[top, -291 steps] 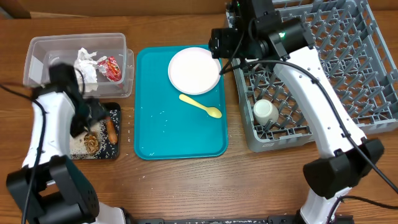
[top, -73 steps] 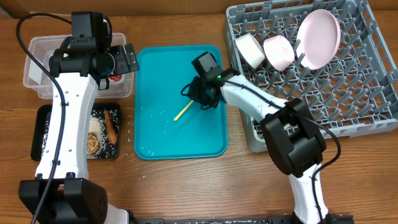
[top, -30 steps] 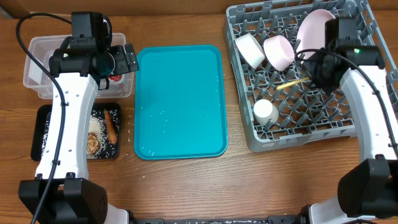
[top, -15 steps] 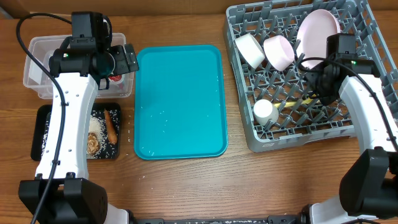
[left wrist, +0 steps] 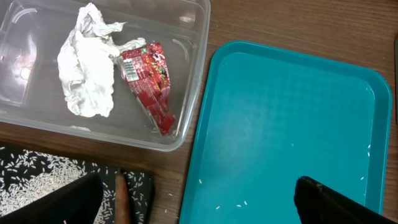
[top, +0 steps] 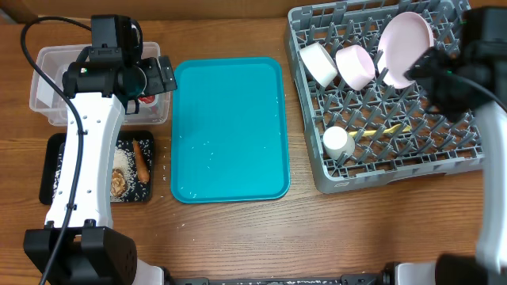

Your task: Sort waste into correct bins and load items into the dishwasher

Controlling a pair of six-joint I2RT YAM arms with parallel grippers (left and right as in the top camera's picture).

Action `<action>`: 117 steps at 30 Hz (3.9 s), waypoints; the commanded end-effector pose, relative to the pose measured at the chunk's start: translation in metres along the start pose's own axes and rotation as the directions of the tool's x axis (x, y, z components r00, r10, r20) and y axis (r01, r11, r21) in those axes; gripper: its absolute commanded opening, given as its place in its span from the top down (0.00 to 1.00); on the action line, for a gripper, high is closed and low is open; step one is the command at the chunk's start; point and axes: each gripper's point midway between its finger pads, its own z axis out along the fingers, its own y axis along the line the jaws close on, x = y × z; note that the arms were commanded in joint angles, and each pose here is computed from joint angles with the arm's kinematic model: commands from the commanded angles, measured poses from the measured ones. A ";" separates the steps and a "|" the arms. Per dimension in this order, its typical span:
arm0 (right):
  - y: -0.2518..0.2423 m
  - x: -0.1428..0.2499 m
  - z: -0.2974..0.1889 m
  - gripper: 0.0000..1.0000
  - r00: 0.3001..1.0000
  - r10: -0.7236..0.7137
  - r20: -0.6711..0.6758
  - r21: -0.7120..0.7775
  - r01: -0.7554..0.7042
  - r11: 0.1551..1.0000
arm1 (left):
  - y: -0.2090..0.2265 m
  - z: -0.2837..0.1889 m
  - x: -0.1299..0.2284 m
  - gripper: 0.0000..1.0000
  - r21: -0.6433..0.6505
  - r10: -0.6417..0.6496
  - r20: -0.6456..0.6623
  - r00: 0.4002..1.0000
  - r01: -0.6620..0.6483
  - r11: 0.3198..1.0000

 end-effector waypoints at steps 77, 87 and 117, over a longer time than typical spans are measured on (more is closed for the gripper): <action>-0.097 0.121 0.064 0.00 0.654 0.076 0.753 -0.398 0.359 0.844 | 0.003 -0.001 -0.004 0.00 -0.013 -0.013 0.010 1.000 0.013 1.000; -0.097 0.121 0.064 0.00 0.654 0.076 0.753 -0.398 0.359 0.844 | 0.017 -0.048 -0.016 0.00 -0.098 -0.006 0.132 0.991 0.019 0.995; -0.097 0.121 0.064 0.00 0.654 0.076 0.753 -0.398 0.359 0.844 | 0.033 -0.088 0.152 0.00 0.030 0.109 0.853 0.511 -0.257 0.966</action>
